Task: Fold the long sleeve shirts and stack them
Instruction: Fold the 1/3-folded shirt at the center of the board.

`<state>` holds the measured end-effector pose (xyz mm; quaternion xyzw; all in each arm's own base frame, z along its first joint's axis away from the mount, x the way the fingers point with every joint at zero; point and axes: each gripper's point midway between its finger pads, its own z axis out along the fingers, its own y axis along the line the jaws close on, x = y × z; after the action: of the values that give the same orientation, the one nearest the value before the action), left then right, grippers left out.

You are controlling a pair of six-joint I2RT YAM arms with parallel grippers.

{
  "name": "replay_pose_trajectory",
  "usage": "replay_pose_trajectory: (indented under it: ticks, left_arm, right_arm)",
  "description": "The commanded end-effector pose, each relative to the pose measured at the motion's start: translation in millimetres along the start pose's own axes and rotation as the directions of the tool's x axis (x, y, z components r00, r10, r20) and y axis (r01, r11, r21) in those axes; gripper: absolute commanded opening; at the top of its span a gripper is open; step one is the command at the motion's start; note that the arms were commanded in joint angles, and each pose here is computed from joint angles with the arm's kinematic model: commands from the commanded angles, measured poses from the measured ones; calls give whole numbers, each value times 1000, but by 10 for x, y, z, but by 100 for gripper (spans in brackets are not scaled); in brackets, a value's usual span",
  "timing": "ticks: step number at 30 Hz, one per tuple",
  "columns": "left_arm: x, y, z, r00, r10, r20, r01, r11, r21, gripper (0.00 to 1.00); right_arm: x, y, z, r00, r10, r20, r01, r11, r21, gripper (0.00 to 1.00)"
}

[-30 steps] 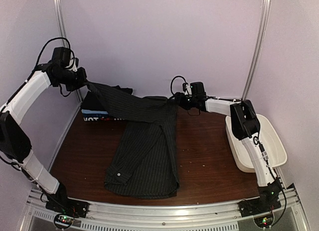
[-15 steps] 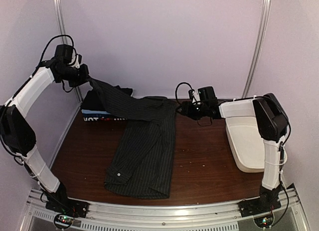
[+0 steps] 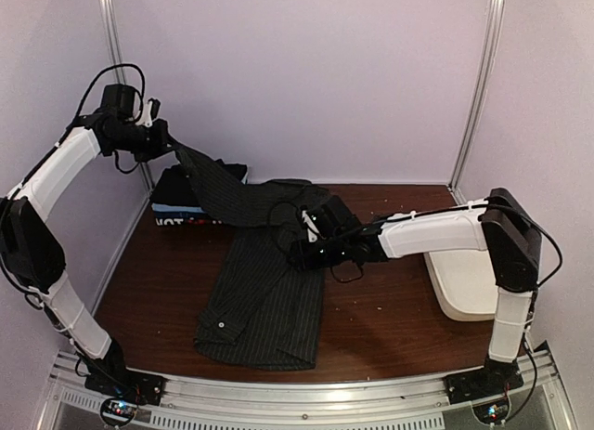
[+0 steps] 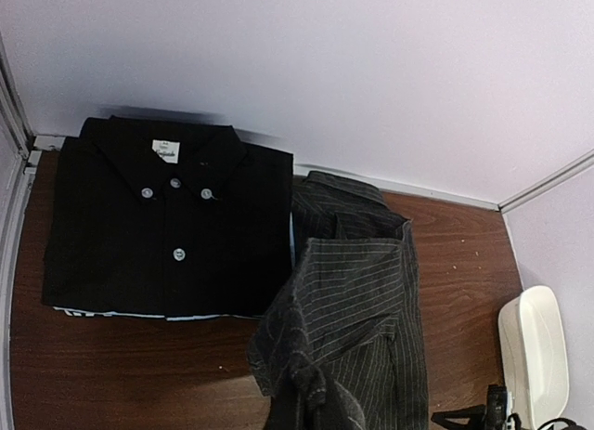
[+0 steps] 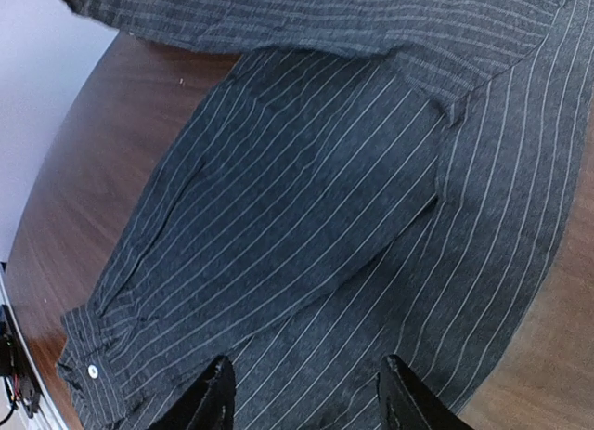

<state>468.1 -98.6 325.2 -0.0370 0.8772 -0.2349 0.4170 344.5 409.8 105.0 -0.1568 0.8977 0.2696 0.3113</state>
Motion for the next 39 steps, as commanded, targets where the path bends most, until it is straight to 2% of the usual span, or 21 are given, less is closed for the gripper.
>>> replay_pose_trajectory:
  ticks: [1, 6, 12, 18, 23, 28, 35, 39]
  left_arm:
    - [-130, -212, -186, 997, 55, 62, -60, 995, 85, 0]
    - [-53, -214, -158, 997, 58, 42, -62, 993, 97, 0]
    - [25, -299, -132, 997, 69, 27, -72, 992, 108, 0]
    - [171, -491, -41, 996, 85, -2, -84, 989, 122, 0]
    - [297, -718, 23, 996, 91, -22, -86, 985, 148, 0]
    - [332, -974, 53, 995, 95, -19, -89, 978, 190, 0]
    - [43, -1214, -50, 994, 98, 59, -109, 964, 244, 0]
    - [-103, -1353, -114, 990, 111, 91, -133, 949, 285, 0]
  right_arm:
    - [311, 75, -190, 999, -42, -27, 45, 990, 135, 54]
    - [786, 316, -140, 995, -26, -94, 34, 996, 85, 47]
    - [1250, 241, -97, 984, -19, -177, 32, 997, 73, 46]
    - [1578, -46, -121, 960, -63, -273, 99, 988, 121, 46]
    - [1726, -541, -315, 949, -48, -311, 118, 971, 208, 46]
    - [1624, -914, -550, 958, -18, -286, 93, 963, 252, 47]
    - [1218, -739, -847, 977, -36, -211, 90, 963, 255, 50]
    - [1188, -497, -1053, 981, -37, -188, 82, 968, 236, 51]
